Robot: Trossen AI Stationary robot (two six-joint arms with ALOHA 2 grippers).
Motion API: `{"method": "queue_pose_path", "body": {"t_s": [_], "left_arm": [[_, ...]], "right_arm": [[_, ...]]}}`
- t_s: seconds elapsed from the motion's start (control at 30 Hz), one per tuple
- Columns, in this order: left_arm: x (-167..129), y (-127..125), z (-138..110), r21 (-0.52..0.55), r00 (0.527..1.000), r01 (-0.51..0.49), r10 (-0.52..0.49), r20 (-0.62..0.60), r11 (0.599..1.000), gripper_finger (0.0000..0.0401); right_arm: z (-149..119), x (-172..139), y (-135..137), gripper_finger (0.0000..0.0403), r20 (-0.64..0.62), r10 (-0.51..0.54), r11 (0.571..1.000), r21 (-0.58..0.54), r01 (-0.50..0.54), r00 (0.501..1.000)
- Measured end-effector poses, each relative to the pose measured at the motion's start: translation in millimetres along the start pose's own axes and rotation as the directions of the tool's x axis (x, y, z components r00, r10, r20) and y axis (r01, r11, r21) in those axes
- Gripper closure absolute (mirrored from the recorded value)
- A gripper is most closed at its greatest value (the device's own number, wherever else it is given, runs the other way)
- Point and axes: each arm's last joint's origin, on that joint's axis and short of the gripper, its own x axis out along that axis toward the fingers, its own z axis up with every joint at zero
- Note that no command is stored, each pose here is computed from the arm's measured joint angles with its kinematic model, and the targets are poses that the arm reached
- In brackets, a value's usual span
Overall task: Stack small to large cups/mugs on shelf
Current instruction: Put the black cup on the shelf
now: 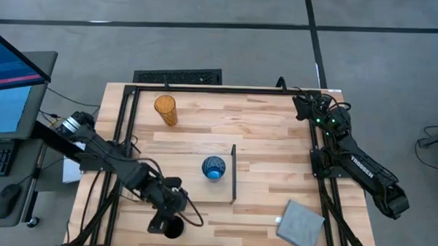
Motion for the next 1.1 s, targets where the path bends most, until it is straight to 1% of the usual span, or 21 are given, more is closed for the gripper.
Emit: {"method": "queue_pose_path", "body": {"t_s": [0.17,0.3,0.4,0.5,0.77,0.93,1.1], "left_arm": [[25.3,0.6,1.2,-0.044,0.996,0.009,-0.012,-0.086,0.999,0.0287],[33.4,0.7,2.6,-0.053,0.995,0.008,-0.013,-0.099,0.999,0.0287],[36.7,2.2,1.2,-0.045,0.993,-0.008,0.003,-0.116,0.999,0.0287],[35.8,2.2,2.0,-0.037,0.995,-0.020,0.016,-0.098,0.999,0.0287],[36.3,2.4,1.7,-0.027,0.995,-0.018,0.015,-0.101,0.999,0.0287],[40.2,4.7,-1.4,-0.064,0.994,-0.027,0.020,-0.109,0.998,0.0287],[41.9,5.6,-1.9,-0.066,0.993,-0.036,0.028,-0.114,0.997,0.0287]], "right_arm": [[-0.4,0.0,-0.2,0.0173,-0.006,0.000,1.000,0.002,0.000,1.000],[-0.5,0.0,-0.2,0.0173,-0.007,0.001,1.000,0.002,-0.001,1.000],[-0.9,0.0,-0.4,0.0173,-0.012,0.000,1.000,0.003,0.000,1.000],[-1.3,0.0,-0.7,0.0173,-0.016,-0.003,1.000,0.005,0.003,1.000],[-1.9,0.0,-1.1,0.0173,-0.022,-0.007,1.000,0.007,0.007,1.000],[-1.9,0.0,-1.0,0.0173,-0.022,-0.007,1.000,0.007,0.007,1.000],[-1.9,0.0,-1.0,0.0173,-0.022,-0.006,1.000,0.006,0.007,1.000]]}}
